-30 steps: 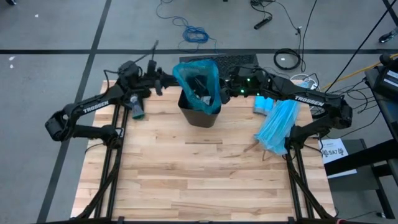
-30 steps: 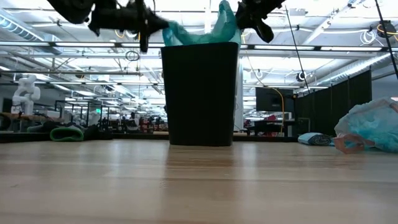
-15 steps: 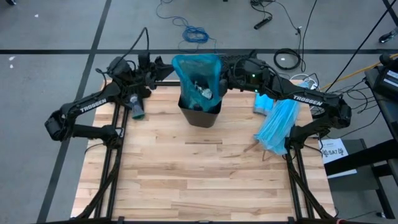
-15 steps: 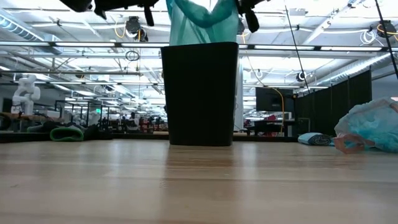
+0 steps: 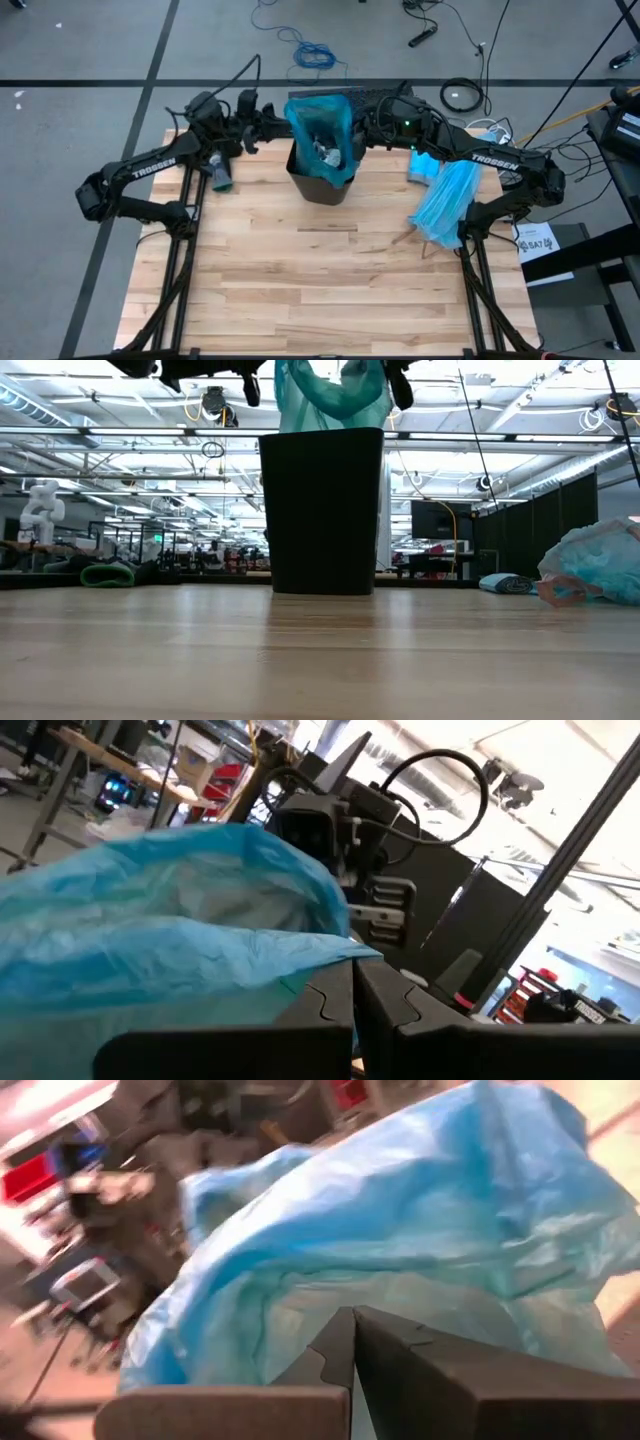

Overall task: Place trash/remove bag and relplace
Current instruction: Remove the blue trash bag from the trash bin

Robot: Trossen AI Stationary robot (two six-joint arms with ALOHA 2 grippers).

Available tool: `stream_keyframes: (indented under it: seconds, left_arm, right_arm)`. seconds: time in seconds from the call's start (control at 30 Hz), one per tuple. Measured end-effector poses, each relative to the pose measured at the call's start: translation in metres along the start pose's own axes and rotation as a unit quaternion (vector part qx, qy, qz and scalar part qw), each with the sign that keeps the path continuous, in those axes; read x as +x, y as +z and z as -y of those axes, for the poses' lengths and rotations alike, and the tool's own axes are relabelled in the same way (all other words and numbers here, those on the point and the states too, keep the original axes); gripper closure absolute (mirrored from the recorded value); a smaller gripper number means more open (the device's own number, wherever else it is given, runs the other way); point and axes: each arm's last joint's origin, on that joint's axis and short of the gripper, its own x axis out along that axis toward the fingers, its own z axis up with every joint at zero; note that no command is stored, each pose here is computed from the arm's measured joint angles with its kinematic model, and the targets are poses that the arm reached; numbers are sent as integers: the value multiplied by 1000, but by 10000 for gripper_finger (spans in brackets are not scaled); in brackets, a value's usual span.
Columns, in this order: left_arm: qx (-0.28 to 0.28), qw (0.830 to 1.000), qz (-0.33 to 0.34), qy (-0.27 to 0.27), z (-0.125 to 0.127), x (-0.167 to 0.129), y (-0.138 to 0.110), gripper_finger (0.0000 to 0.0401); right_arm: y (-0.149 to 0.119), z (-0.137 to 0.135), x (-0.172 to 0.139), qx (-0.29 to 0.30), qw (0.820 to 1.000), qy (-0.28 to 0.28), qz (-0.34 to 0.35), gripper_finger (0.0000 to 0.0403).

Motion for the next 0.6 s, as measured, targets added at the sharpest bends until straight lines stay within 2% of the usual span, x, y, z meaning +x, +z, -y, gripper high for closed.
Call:
stream_keyframes:
  seconds: [0.13,0.23,0.4,0.6]
  left_arm:
    - [0,1000,-2,-6,1,3,-2,401]
    - [-1,1000,-3,-8,2,3,-2,401]
    - [-1,1000,-3,-9,2,4,-3,401]
    - [-1,1000,-4,-12,4,5,-3,401]
  right_arm:
    - [-1,-2,0,-6,999,36,-19,386]
    - [-2,-2,0,-3,999,39,-24,362]
    - [-10,-6,12,6,998,48,-33,303]
    - [-14,-12,30,-12,997,78,-1,232]
